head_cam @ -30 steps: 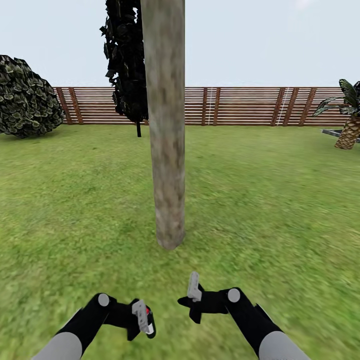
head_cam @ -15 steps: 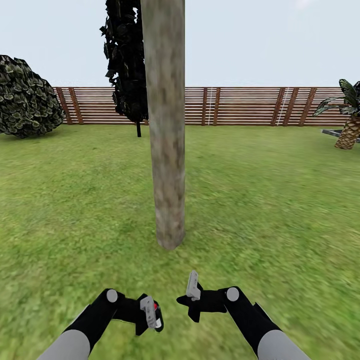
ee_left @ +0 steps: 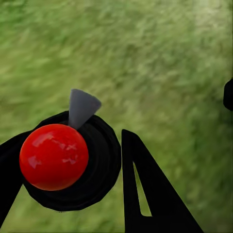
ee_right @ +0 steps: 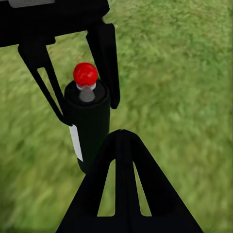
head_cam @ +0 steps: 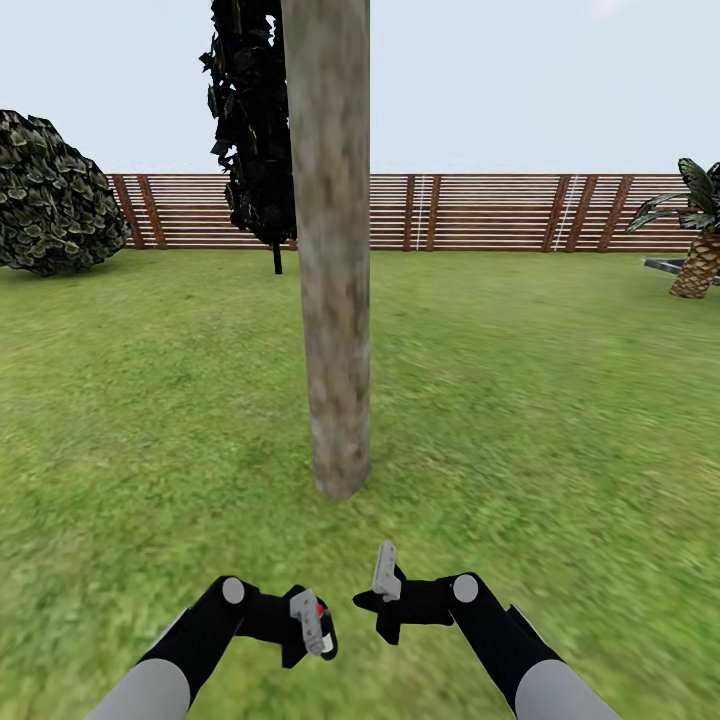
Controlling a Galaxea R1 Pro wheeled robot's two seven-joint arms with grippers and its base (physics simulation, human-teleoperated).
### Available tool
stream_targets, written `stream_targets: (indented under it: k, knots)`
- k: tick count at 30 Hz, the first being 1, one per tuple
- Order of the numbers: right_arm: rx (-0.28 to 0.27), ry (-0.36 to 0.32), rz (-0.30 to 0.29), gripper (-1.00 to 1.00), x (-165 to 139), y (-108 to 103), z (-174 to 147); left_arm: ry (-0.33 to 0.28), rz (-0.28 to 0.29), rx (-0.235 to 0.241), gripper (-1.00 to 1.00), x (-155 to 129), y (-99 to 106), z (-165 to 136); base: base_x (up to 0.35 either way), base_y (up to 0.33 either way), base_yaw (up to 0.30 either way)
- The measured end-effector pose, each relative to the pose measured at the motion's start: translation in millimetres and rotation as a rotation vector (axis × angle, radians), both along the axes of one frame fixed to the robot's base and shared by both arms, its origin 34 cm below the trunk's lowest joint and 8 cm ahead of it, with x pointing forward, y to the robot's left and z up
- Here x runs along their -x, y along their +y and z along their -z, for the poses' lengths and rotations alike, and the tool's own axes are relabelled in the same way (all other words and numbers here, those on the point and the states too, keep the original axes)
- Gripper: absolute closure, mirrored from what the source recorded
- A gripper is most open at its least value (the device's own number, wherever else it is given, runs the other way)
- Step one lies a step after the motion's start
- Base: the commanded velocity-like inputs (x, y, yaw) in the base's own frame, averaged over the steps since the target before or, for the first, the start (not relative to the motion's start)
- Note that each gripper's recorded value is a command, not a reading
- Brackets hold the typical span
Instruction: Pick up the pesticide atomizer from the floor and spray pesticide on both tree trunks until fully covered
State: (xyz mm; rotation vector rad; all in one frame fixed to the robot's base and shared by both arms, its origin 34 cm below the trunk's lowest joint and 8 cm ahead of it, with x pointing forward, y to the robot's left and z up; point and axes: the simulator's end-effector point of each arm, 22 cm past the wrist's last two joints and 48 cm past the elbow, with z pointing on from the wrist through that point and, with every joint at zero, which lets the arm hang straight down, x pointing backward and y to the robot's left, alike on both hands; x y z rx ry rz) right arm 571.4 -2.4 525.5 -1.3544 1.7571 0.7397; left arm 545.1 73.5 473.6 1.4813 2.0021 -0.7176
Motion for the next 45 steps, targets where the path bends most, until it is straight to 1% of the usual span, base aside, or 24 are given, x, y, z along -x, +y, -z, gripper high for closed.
stream_targets:
  k: [5,12,16,22,27,30,35,42,45]
  knots:
    - [0.0,0.0,0.0,1.0,0.0,0.0,0.0,-0.027,-0.024,-0.002,1.0,-7.6,-3.7,-0.7,0.0,0.0,0.0]
    - [0.0,0.0,0.0,1.0,0.0,0.0,0.0,-0.03,-0.03,-0.001,1.0,-8.7,-8.3,-1.1,0.0,0.0,0.0]
    - [0.0,0.0,0.0,1.0,0.0,-0.1,0.0,-0.044,-0.04,-0.001,1.0,-12.3,-11.6,-1.6,0.0,0.0,0.0]
    - [0.001,0.0,-0.001,1.0,0.1,-0.1,0.2,-0.056,-0.013,-0.022,1.0,-9.6,-16.9,0.9,0.0,0.0,0.0]
    - [0.001,0.0,0.0,1.0,0.0,-0.2,0.2,-0.052,-0.008,-0.027,1.0,-8.0,-18.9,1.6,0.0,0.0,0.0]
    - [0.001,0.0,0.0,1.0,0.0,-0.2,0.2,-0.051,-0.006,-0.024,1.0,-7.7,-21.8,0.9,0.0,0.0,0.0]
    - [0.001,0.0,0.0,1.0,0.0,-0.3,0.2,-0.052,0.001,-0.005,1.0,-6.1,-35.7,-3.0,0.0,0.0,0.0]
    - [0.001,0.0,0.0,1.0,-0.1,-0.3,0.2,-0.053,0.002,-0.002,1.0,-6.3,-37.9,-3.9,0.0,0.0,0.0]
    - [0.001,0.0,0.0,1.0,0.0,-0.2,0.2,-0.073,-0.003,0.002,1.0,-12.8,-38.0,-9.5,0.0,0.0,0.0]
